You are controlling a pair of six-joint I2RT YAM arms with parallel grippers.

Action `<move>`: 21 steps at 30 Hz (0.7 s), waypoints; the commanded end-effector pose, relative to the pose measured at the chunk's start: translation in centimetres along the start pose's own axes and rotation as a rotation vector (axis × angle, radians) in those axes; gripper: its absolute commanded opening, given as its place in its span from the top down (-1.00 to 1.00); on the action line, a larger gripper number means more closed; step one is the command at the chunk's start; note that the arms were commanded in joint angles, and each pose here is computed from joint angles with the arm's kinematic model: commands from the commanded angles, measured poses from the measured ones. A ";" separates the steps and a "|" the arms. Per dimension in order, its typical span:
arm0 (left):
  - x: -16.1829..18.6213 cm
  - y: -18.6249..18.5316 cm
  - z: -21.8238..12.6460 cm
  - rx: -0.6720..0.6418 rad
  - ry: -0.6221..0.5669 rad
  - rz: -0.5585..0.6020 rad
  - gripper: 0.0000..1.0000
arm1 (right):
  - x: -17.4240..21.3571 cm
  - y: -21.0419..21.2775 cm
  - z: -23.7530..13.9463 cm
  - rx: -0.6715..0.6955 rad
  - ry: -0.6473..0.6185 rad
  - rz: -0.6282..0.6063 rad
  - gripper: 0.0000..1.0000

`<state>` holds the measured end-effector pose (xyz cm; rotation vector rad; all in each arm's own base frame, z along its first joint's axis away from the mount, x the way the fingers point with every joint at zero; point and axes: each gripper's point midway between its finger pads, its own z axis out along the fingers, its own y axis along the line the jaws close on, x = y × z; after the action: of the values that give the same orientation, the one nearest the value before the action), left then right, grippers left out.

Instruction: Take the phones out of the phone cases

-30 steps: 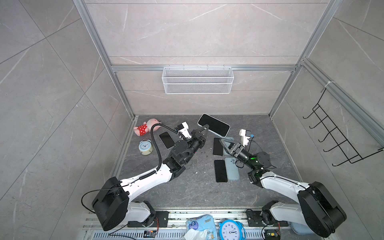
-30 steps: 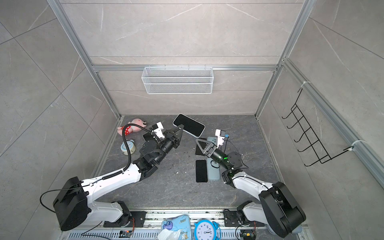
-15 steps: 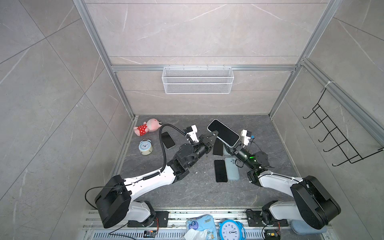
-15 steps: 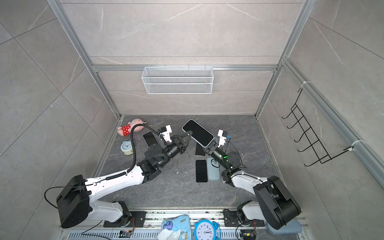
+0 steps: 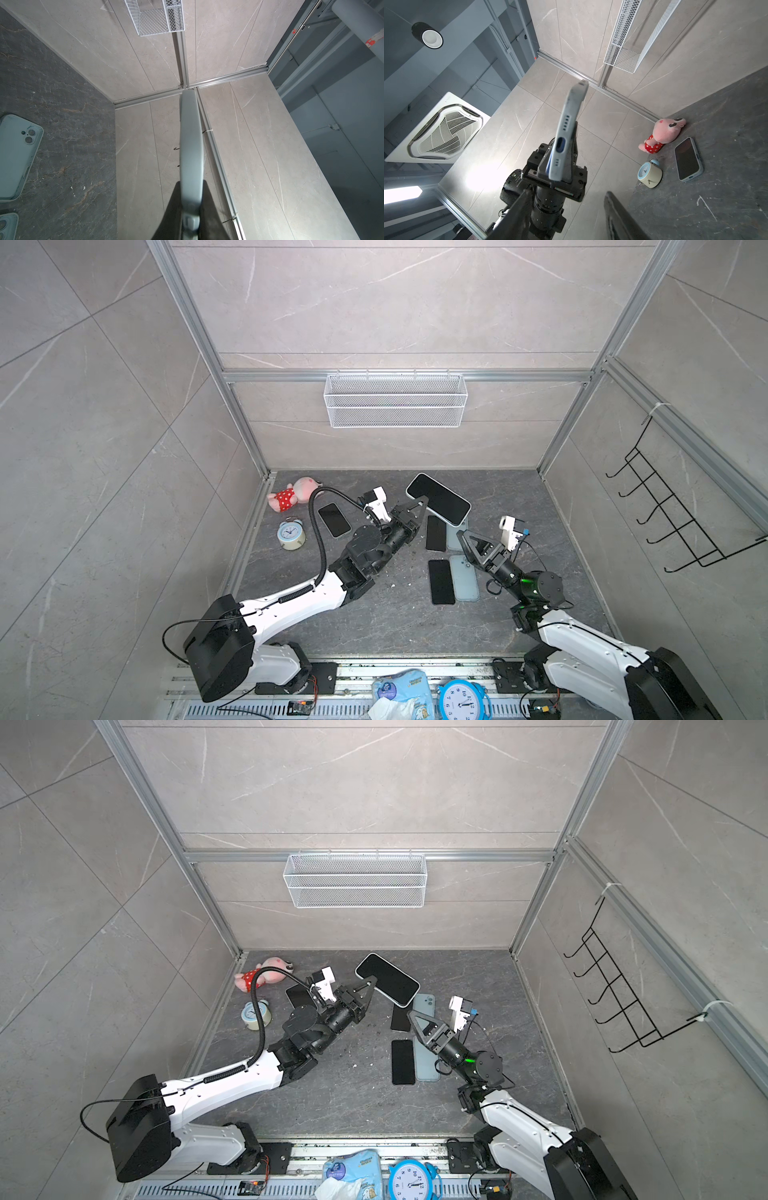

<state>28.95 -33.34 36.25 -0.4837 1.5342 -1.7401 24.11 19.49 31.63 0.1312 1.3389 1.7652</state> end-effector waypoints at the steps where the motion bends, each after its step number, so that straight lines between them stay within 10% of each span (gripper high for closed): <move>1: -1.3 -4.4 0.2 0.145 -0.052 -0.012 1.00 | 0.2 -0.1 0.5 0.021 0.026 -0.013 -0.14; 21: -0.8 -4.1 0.4 0.151 -0.035 -0.014 1.00 | -0.3 -0.5 1.9 -0.018 0.012 0.018 -0.15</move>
<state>29.37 -33.88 35.48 -0.4859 1.5403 -1.7359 26.21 20.54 29.59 0.1742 1.4117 1.7586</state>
